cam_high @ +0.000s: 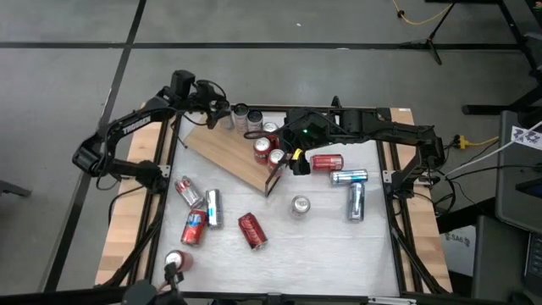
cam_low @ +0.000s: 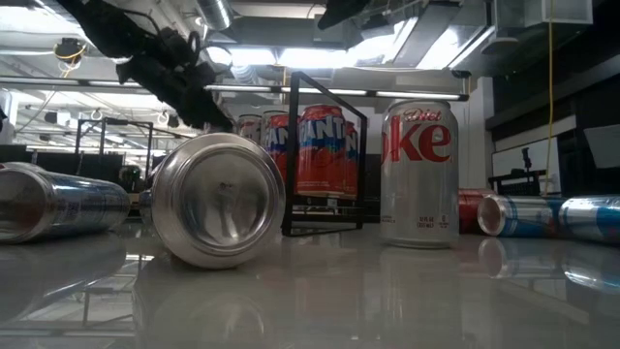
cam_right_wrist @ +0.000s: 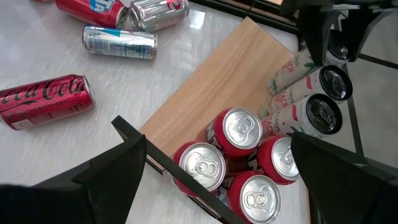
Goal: Pick and place cans onto a shelf
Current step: Put the pink and white soda can on the shelf aligned with the other right pink and white soda can
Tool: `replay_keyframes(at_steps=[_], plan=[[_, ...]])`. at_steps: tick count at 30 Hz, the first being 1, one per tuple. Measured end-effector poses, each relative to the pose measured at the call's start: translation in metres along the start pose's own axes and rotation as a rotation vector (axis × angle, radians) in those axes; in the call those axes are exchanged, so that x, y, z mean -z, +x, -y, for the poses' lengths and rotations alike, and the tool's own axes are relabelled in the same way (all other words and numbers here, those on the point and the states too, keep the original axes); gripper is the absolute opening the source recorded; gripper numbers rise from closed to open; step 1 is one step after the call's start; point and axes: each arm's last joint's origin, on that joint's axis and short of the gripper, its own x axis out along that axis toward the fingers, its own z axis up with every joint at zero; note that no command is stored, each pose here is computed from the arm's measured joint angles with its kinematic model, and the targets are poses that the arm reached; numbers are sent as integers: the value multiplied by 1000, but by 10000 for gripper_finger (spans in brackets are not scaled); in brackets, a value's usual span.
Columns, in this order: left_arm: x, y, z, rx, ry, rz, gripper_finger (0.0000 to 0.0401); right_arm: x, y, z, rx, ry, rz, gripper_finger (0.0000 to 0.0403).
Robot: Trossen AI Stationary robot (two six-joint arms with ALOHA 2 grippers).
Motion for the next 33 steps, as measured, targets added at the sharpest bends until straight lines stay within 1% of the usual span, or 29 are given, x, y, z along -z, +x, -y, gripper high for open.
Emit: replay_keyframes(at_steps=[6, 10, 14, 16, 19, 21, 24, 26, 29, 33], plan=[[-8, -10, 3, -35, 25, 36, 322, 0, 0, 0, 0, 0, 0, 390], [-15, -16, 4, -51, -11, 88, 322, 0, 0, 0, 0, 0, 0, 390], [-21, -25, 7, -70, -7, 133, 322, 0, 0, 0, 0, 0, 0, 390], [-24, -31, 8, -97, -6, 146, 322, 0, 0, 0, 0, 0, 0, 390], [-28, -41, 10, -180, -48, 155, 322, 0, 0, 0, 0, 0, 0, 390], [-28, -48, 12, -259, -79, 137, 322, 0, 0, 0, 0, 0, 0, 390], [-23, -59, 15, -381, -112, 64, 322, 0, 0, 0, 0, 0, 0, 390], [-18, -64, 18, -426, -130, 7, 322, 0, 0, 0, 0, 0, 0, 390], [-10, -67, 24, -447, -152, -91, 322, 0, 0, 0, 0, 0, 0, 390], [-6, -64, 30, -443, -151, -165, 322, -1, 0, 0, 3, 1, 8, 390]])
